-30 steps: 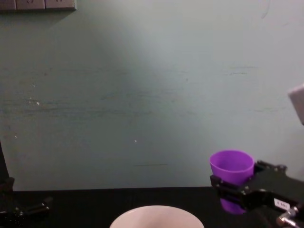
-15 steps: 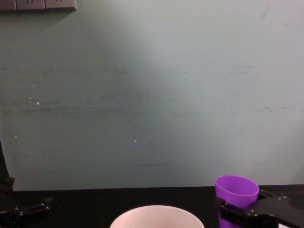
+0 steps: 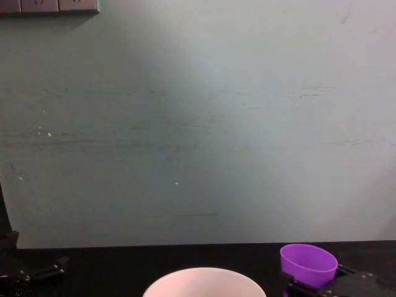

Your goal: Pick up the cup and pour the mung beans from the cup into the bowl.

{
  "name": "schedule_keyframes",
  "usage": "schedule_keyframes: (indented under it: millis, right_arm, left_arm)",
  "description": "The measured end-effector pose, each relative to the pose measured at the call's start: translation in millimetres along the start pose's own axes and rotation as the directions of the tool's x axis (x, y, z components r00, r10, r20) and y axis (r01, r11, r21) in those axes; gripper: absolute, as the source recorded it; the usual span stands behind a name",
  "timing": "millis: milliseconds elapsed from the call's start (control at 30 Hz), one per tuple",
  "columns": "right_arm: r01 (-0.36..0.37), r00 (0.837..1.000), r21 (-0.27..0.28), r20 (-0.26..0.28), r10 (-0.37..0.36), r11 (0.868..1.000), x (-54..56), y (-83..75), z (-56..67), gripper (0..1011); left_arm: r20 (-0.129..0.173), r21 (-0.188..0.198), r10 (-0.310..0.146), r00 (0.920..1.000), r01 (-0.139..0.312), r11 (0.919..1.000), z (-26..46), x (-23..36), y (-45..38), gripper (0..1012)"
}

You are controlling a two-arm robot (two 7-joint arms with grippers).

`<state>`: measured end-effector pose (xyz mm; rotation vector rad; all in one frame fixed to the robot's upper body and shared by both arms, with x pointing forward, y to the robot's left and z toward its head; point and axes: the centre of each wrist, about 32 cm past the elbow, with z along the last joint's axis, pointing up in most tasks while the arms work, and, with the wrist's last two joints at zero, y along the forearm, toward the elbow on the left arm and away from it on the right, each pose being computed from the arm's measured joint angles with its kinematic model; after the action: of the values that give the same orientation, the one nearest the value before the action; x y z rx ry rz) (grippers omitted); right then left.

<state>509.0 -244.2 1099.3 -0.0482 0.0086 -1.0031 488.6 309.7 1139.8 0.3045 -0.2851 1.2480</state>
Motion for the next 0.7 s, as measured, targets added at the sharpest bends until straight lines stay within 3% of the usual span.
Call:
schedule_keyframes:
  millis: [133,467,700]
  right_arm:
    - [-0.002,1.000,0.004,-0.008,0.002,1.000,0.6,0.0,-1.9,736]
    - [-0.008,1.000,0.008,-0.020,0.008,1.000,1.1,-0.1,-3.5,985]
    - [-0.010,1.000,0.020,-0.013,0.010,1.000,1.8,0.0,0.4,1002]
  left_arm:
    - [0.000,0.000,0.000,1.0000,0.000,1.0000,0.0,0.0,0.0,1000]
    - [0.000,0.000,0.000,1.0000,0.000,1.0000,0.0,0.0,0.0,1000]
    - [0.000,0.000,0.000,1.0000,0.000,1.0000,0.0,0.0,0.0,1000]
